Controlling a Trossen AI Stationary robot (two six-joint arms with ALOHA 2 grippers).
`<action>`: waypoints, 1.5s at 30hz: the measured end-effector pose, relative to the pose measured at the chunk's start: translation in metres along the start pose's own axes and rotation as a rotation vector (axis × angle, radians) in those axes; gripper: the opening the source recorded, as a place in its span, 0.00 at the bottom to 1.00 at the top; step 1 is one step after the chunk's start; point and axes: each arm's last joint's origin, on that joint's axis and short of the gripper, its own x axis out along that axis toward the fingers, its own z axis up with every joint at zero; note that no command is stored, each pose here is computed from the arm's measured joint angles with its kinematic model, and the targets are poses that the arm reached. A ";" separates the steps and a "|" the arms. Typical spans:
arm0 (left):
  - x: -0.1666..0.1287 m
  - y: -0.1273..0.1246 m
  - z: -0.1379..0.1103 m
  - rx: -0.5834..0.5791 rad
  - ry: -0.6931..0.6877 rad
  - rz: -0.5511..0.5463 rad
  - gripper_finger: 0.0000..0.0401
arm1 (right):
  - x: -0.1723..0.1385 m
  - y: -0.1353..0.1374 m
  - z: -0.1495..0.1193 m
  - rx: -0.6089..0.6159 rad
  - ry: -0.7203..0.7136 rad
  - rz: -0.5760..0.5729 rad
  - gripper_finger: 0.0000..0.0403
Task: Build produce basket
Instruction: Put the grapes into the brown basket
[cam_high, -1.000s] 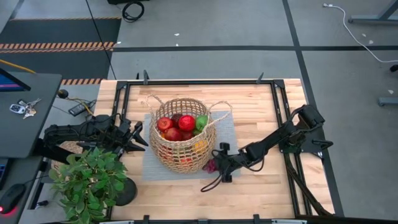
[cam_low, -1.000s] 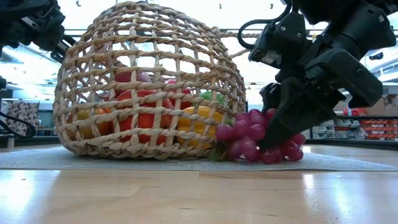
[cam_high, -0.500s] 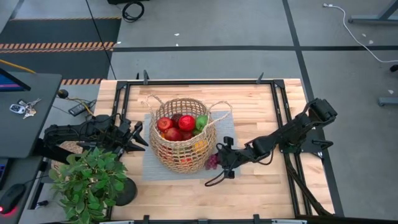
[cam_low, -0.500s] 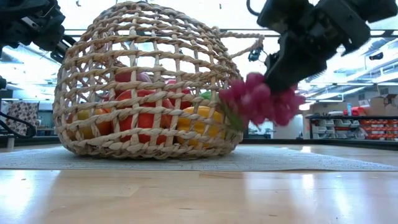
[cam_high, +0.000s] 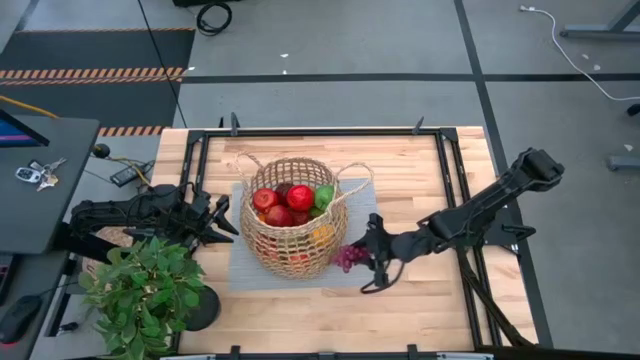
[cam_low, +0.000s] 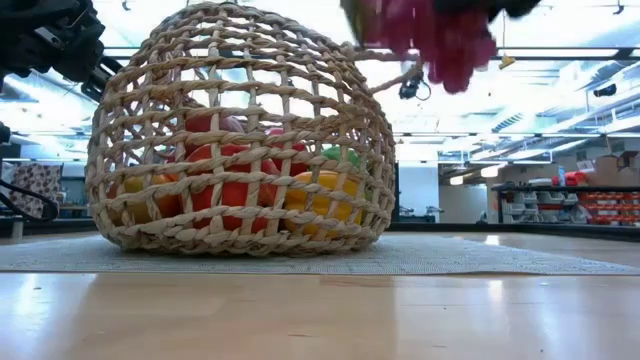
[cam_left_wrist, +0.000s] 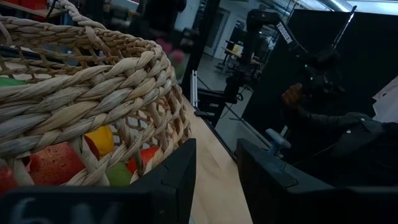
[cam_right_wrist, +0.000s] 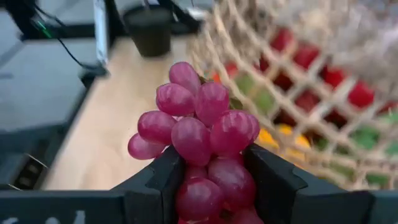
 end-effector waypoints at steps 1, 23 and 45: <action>0.000 0.000 0.000 0.000 0.000 0.000 0.30 | -0.004 0.001 0.003 0.001 -0.024 0.012 0.40; 0.000 0.000 0.000 0.000 0.000 0.000 0.30 | -0.046 0.014 0.057 -0.671 -0.496 -0.274 0.40; 0.000 0.000 0.000 0.000 0.000 0.000 0.30 | -0.050 0.016 0.054 -1.781 -0.152 -0.660 0.40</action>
